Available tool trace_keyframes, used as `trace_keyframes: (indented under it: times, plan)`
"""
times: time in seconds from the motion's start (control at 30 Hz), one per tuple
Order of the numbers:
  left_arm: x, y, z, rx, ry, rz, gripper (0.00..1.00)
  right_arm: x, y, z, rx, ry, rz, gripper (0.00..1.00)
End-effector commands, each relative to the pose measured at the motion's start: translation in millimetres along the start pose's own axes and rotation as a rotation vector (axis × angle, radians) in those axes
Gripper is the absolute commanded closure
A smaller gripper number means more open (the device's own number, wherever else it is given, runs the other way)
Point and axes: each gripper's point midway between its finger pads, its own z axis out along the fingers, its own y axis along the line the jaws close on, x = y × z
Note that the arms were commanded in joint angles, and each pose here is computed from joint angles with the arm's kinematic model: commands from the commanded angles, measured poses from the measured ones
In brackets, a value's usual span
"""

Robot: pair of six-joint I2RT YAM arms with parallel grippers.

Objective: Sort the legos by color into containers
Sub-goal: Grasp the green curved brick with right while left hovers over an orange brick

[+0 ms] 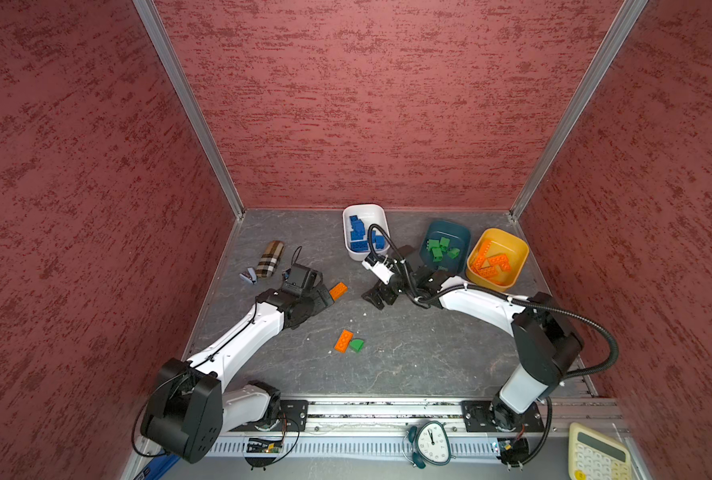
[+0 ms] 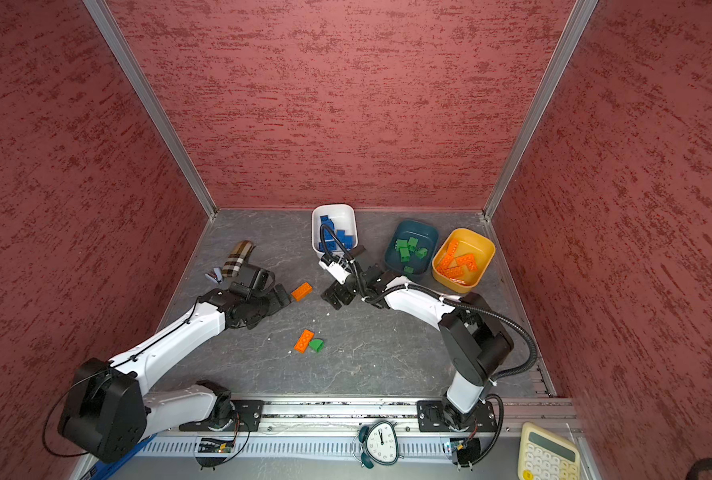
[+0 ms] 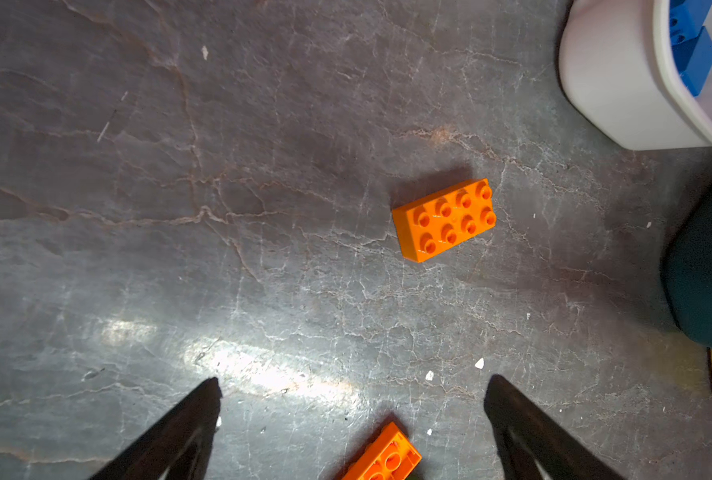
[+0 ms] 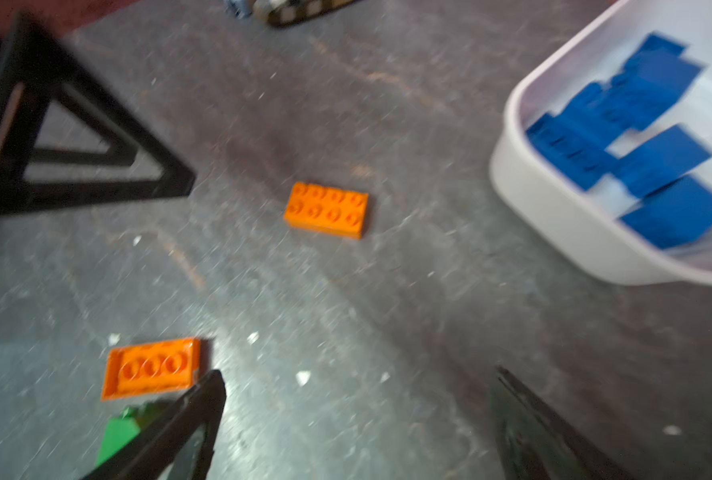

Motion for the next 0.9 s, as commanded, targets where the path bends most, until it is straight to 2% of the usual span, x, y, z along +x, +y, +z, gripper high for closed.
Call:
trace_keyframes:
  times: [0.0,0.13,0.23,0.43,0.87]
  plan:
    - [-2,5,-1,0.005,-0.016,-0.03,0.01,28,43,-7,-0.112,0.099,-0.051,0.02]
    - [1,7,1,0.002,-0.01,-0.039,0.01,54,96,-2,-0.263,0.184,-0.131,0.04]
    - [2,8,2,0.001,-0.007,-0.045,0.01,66,117,5,-0.325,0.224,-0.208,0.1]
    - [7,13,4,-0.012,0.004,-0.046,0.01,78,126,24,-0.333,0.282,-0.337,0.21]
    - [14,22,7,-0.03,0.021,-0.055,0.01,86,128,58,-0.31,0.32,-0.426,0.45]
